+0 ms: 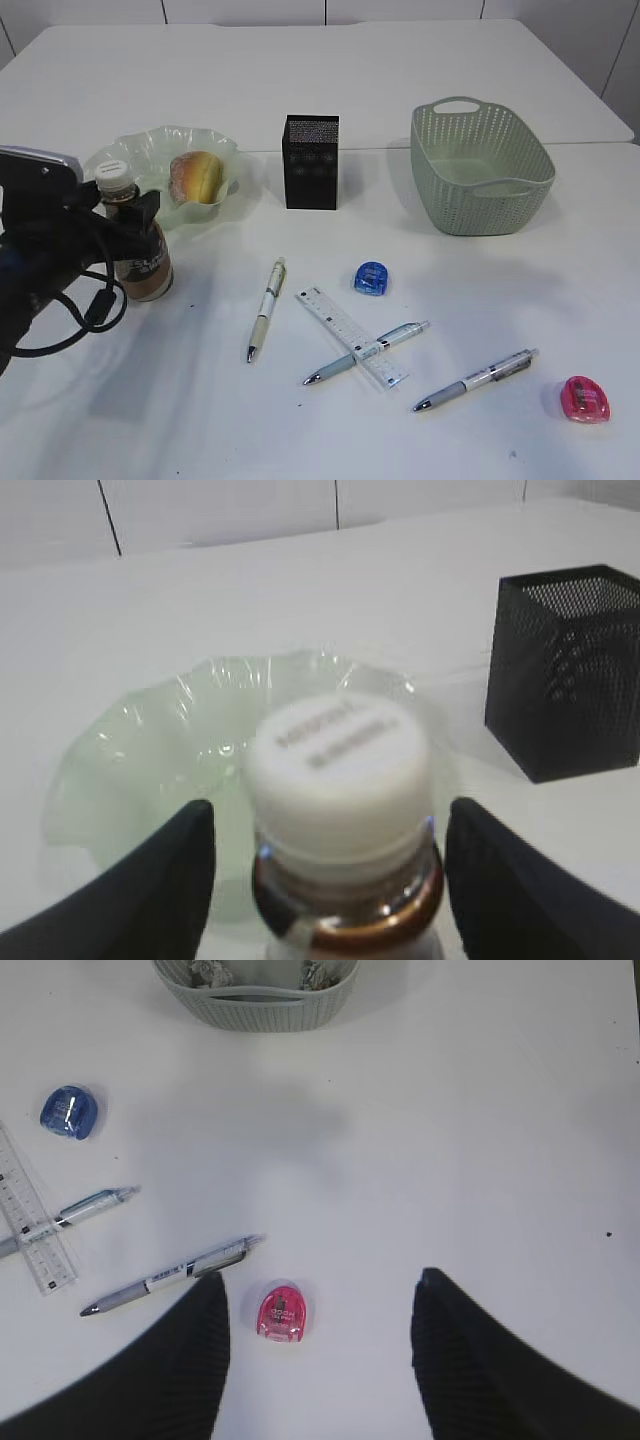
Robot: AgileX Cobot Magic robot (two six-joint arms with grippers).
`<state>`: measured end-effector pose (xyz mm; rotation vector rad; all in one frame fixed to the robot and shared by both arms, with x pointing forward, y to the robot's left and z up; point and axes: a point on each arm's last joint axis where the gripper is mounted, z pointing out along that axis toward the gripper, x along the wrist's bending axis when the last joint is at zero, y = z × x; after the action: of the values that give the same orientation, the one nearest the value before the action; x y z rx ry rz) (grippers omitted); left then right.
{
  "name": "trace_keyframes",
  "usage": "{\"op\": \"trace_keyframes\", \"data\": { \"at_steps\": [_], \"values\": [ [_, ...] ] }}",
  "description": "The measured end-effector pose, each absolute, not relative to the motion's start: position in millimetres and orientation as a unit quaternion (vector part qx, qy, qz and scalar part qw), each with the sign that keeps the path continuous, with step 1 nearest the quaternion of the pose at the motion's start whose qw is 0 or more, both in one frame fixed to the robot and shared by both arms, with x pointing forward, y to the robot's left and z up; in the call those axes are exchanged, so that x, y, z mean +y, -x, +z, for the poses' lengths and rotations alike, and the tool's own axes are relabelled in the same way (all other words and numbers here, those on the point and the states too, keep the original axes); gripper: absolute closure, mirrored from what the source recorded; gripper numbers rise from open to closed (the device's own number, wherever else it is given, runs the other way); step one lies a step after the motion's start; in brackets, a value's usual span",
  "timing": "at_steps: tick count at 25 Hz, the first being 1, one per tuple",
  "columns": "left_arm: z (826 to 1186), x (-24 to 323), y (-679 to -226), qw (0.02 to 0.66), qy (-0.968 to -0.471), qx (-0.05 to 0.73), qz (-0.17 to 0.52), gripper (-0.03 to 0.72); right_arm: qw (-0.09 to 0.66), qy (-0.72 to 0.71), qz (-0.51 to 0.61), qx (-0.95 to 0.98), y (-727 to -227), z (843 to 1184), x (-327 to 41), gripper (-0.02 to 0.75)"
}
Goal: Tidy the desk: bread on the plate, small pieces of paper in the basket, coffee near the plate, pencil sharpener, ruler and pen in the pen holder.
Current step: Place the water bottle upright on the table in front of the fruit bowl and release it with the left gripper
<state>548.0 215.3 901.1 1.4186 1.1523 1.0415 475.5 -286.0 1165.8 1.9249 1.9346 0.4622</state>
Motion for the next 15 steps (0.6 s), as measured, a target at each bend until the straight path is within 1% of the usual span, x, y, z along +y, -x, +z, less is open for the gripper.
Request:
{"op": "trace_keyframes", "data": {
  "at_steps": [7, 15],
  "values": [
    [929, 216, -546, 0.521, -0.564, 0.462, 0.444, 0.181, 0.191, -0.683, 0.159, 0.687, -476, 1166, -287, 0.28],
    [954, 213, -541, 0.535, -0.568, 0.445, 0.44, 0.181, 0.195, -0.682, 0.156, 0.687, -476, 1166, -288, 0.28]
  ]
}}
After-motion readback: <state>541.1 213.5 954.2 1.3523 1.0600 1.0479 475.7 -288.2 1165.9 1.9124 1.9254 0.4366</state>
